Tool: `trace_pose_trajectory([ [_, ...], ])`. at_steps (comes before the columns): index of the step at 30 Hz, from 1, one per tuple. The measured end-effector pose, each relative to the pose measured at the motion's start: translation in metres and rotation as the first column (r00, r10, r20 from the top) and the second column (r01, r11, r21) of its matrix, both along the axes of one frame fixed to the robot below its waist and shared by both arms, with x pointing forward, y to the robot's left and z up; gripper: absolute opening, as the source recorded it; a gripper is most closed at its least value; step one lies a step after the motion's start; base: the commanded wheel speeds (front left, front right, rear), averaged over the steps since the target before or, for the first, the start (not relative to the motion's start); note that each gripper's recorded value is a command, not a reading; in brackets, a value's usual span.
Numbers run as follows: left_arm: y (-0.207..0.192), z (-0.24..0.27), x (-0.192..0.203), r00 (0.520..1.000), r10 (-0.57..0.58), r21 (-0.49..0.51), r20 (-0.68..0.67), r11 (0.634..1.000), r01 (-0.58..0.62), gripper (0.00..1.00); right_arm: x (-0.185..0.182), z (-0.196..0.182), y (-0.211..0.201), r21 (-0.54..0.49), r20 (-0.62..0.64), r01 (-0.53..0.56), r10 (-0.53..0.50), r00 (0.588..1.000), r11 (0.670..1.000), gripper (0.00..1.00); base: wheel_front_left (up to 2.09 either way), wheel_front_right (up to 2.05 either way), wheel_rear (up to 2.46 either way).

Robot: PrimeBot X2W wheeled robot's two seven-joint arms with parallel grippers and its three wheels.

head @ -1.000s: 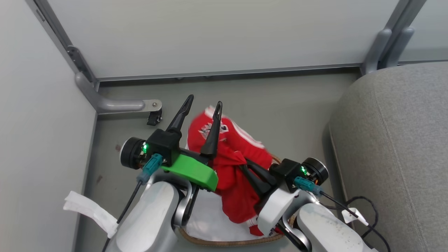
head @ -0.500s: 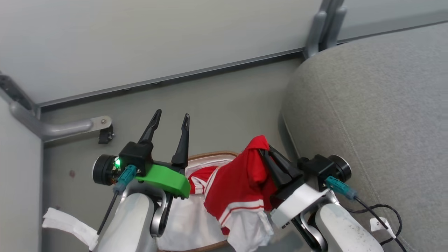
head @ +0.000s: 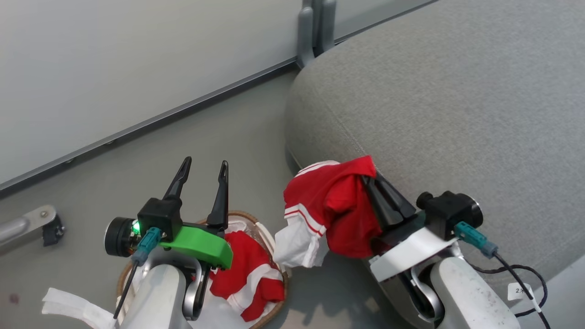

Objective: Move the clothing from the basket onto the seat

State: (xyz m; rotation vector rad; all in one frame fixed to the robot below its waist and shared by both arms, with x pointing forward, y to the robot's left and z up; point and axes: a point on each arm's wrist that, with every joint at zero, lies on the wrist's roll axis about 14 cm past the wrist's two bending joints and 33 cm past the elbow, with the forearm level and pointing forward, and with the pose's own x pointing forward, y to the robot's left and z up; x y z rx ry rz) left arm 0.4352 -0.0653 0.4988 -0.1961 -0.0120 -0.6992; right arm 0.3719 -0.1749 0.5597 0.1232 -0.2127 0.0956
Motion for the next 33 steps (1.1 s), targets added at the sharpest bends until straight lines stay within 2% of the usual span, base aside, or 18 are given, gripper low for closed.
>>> trace_pose_trajectory([
  [5,-0.032,0.0,-0.009,0.996,-0.094,-0.007,0.002,0.996,0.094,1.0,-0.011,0.018,-0.045,-0.052,0.045,0.132,-0.13,0.99,0.99,0.0,0.0,0.0,0.0],
  [9,-0.054,-0.005,-0.019,0.986,-0.168,-0.008,-0.003,0.986,0.168,1.0,-0.008,0.052,-0.077,-0.18,0.127,0.199,-0.178,0.976,0.963,0.0,0.0,0.0,0.0],
  [12,-0.065,-0.011,-0.022,0.978,-0.206,-0.007,-0.01,0.978,0.206,1.0,0.004,0.081,-0.094,-0.287,0.19,0.229,-0.179,0.965,0.93,0.0,0.0,0.0,0.0],
  [16,-0.077,-0.014,-0.021,0.969,-0.247,-0.016,-0.003,0.969,0.247,1.0,0.024,0.131,-0.122,-0.413,0.288,0.298,-0.186,0.939,0.861,0.0,0.0,0.0,0.0],
  [20,-0.081,-0.02,-0.016,0.963,-0.271,-0.024,-0.002,0.962,0.271,1.0,0.05,0.17,-0.142,-0.523,0.35,0.353,-0.183,0.919,0.776,0.0,0.0,0.0,0.0],
  [24,-0.079,-0.028,-0.007,0.962,-0.275,-0.035,-0.003,0.961,0.274,1.0,0.083,0.198,-0.163,-0.582,0.384,0.406,-0.202,0.901,0.704,0.0,0.0,0.0,0.0],
  [26,-0.077,-0.033,-0.001,0.962,-0.275,-0.037,-0.004,0.961,0.274,1.0,0.1,0.202,-0.169,-0.611,0.382,0.417,-0.211,0.9,0.673,0.0,0.0,0.0,0.0],
  [28,-0.074,-0.038,0.005,0.962,-0.271,-0.041,-0.007,0.962,0.271,1.0,0.121,0.195,-0.178,-0.622,0.356,0.416,-0.234,0.905,0.663,0.0,0.0,0.0,0.0],
  [33,-0.069,-0.05,0.015,0.962,-0.272,-0.058,-0.02,0.961,0.27,1.0,0.159,0.142,-0.202,-0.633,0.234,0.394,-0.32,0.918,0.666,0.0,0.0,0.0,0.0],
])
